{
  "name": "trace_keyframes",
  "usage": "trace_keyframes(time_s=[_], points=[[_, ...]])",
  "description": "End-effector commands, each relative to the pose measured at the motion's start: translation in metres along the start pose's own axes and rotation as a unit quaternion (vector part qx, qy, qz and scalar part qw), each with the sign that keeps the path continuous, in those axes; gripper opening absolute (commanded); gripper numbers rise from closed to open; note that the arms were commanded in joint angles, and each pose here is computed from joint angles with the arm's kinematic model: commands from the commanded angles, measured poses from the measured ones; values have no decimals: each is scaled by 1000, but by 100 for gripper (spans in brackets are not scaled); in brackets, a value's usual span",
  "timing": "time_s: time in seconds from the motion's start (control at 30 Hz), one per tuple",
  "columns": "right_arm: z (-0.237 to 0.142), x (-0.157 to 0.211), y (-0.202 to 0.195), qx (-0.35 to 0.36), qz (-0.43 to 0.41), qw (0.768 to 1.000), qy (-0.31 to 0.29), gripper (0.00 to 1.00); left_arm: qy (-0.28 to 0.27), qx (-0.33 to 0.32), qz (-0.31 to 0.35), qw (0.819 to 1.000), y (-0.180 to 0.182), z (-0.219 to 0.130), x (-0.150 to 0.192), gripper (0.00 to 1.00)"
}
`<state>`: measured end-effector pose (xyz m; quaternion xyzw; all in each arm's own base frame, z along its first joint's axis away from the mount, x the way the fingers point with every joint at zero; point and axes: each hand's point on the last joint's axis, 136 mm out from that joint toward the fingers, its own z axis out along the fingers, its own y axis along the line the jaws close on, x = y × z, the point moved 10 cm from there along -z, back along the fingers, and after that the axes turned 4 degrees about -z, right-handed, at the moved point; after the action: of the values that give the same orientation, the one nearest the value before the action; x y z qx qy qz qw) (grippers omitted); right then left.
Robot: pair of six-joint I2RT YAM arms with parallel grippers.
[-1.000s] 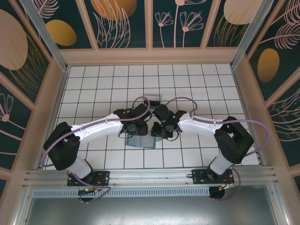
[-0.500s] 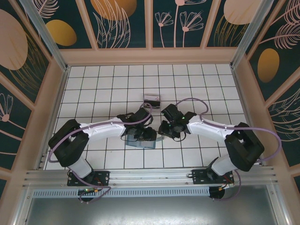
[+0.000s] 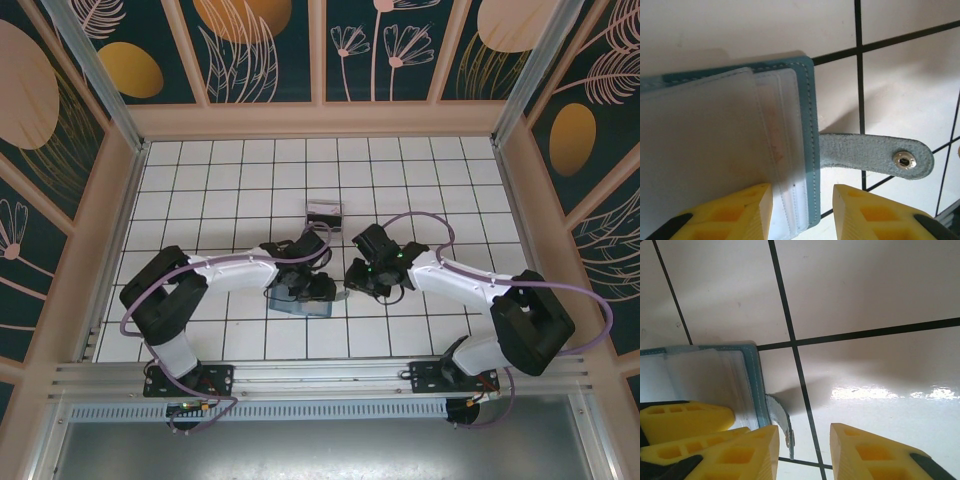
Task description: Take the credit cards out of the card holder
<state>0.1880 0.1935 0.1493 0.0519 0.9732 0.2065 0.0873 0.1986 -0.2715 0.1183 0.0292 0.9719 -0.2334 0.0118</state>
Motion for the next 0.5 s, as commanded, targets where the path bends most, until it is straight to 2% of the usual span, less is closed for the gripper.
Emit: trace_keyframes(time_s=[0.0, 0.47], points=[[-3, 0, -4, 9, 7, 1000, -9, 33, 1, -73, 2, 997, 12, -5, 2, 38], [2, -1, -4, 8, 2, 1000, -3, 33, -17, -199, 22, 980, 16, -23, 4, 38]])
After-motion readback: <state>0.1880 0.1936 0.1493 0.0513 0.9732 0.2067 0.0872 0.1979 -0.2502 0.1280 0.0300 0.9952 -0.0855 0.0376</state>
